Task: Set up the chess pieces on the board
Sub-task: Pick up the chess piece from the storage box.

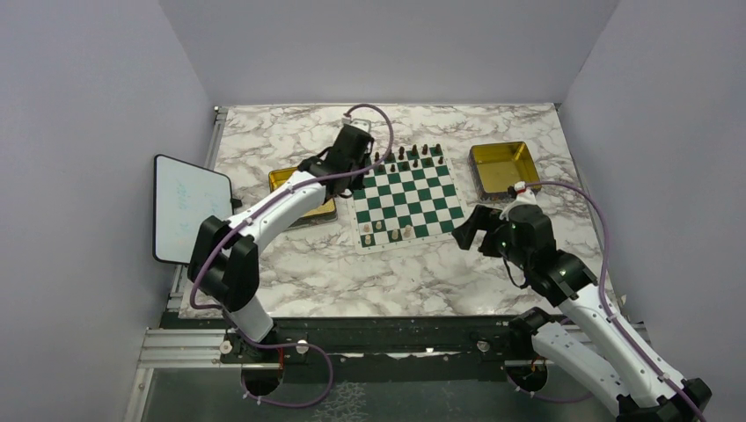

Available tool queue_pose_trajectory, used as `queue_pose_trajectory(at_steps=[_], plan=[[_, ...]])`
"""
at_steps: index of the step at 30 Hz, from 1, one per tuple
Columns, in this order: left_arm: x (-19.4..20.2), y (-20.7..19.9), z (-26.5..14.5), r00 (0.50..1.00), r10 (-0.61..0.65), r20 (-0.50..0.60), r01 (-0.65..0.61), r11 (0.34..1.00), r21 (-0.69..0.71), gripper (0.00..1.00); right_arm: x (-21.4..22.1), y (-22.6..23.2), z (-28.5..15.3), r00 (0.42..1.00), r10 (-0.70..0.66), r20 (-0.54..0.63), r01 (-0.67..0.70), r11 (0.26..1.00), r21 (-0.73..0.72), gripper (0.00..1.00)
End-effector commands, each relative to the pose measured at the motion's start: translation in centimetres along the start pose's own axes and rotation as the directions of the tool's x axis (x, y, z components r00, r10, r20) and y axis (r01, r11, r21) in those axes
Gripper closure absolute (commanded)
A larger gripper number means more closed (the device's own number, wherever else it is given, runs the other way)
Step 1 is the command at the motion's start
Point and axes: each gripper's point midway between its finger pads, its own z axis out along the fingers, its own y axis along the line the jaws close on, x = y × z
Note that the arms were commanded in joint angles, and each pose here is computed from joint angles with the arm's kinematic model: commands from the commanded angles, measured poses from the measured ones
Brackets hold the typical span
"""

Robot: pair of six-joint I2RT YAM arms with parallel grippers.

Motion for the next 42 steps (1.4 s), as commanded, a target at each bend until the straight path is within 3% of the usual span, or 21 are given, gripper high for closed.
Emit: queue_pose_trajectory(at_steps=[1, 14, 22, 42], plan=[[0.1, 5.7, -0.7, 0.997, -0.078, 0.015, 0.079, 0.984, -0.158, 0.72, -0.3, 0.7, 0.2, 1.0, 0.0, 0.007, 0.0, 0.999, -0.033, 0.05], [0.4, 16.1, 3.6, 0.95, -0.294, 0.103, 0.311, 0.887, -0.342, 0.72, -0.3, 0.9, 0.3, 1.0, 0.002, 0.002, -0.002, 0.999, -0.044, 0.05], [1.4, 17.1, 6.5, 0.945, -0.317, 0.079, 0.325, 0.886, -0.331, 0.68, -0.5, 0.7, 0.2, 1.0, -0.002, 0.009, 0.002, 0.999, -0.036, 0.05], [1.7, 18.1, 9.2, 0.944, -0.323, 0.071, 0.329, 0.889, -0.318, 0.68, -0.5, 0.6, 0.3, 1.0, -0.011, 0.008, 0.012, 1.0, -0.028, 0.05]])
